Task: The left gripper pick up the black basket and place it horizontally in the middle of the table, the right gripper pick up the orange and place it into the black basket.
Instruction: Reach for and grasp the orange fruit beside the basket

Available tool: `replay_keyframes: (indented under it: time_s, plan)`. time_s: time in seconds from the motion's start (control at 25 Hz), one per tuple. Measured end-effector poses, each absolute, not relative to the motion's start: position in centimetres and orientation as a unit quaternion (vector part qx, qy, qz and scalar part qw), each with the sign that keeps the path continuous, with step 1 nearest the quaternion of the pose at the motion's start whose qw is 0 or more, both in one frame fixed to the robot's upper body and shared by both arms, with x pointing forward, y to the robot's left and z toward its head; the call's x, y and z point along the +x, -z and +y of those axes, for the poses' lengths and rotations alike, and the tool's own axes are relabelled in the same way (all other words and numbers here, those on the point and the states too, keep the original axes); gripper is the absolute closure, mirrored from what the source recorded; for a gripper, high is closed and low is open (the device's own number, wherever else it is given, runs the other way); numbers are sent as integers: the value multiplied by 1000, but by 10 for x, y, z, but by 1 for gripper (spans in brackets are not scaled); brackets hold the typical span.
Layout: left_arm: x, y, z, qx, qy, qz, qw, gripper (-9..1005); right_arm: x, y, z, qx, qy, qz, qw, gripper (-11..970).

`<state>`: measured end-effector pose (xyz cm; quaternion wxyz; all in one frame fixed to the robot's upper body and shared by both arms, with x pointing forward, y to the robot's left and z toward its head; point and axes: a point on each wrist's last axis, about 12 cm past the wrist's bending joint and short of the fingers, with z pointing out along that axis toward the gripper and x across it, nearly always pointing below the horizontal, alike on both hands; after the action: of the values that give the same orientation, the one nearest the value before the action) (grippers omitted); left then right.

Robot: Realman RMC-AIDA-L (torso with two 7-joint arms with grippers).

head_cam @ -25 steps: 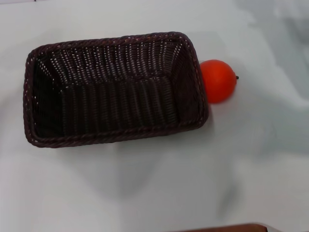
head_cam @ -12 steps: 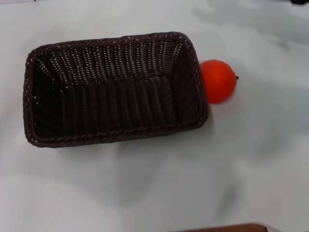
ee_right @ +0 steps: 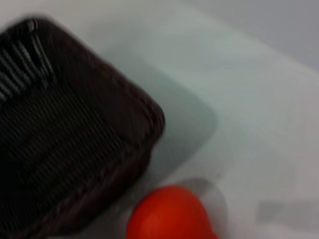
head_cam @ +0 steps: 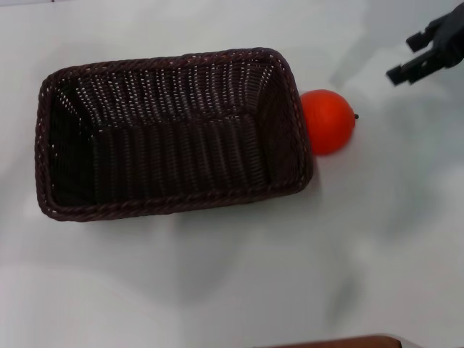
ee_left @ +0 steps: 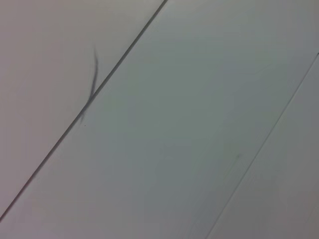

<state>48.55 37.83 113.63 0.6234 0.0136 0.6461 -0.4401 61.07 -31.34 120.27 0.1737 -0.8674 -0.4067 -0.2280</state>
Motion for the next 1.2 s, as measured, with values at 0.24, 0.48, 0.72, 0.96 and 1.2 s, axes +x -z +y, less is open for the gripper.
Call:
replay_keyframes:
  time_s: [0.24,0.48,0.72,0.96,1.2]
  plan:
    - [484,-1130,375,4,449,644,619,79,618,-1184,-282,-866,182,-443,143,116]
    - [481,-1124,376,-4,454,643,616,79,623,-1163,-258,-854,165,-467,157,56]
    - [480,-1124,376,-4,456,643,615,79,628,-1137,-239,-854,154,-479,136,74]
    - [480,-1124,376,-2,457,643,614,80,629,-1129,-231,-848,164,-488,127,198]
    - [482,-1126,376,2,458,643,614,80,626,-1127,-229,-846,158,-491,133,386]
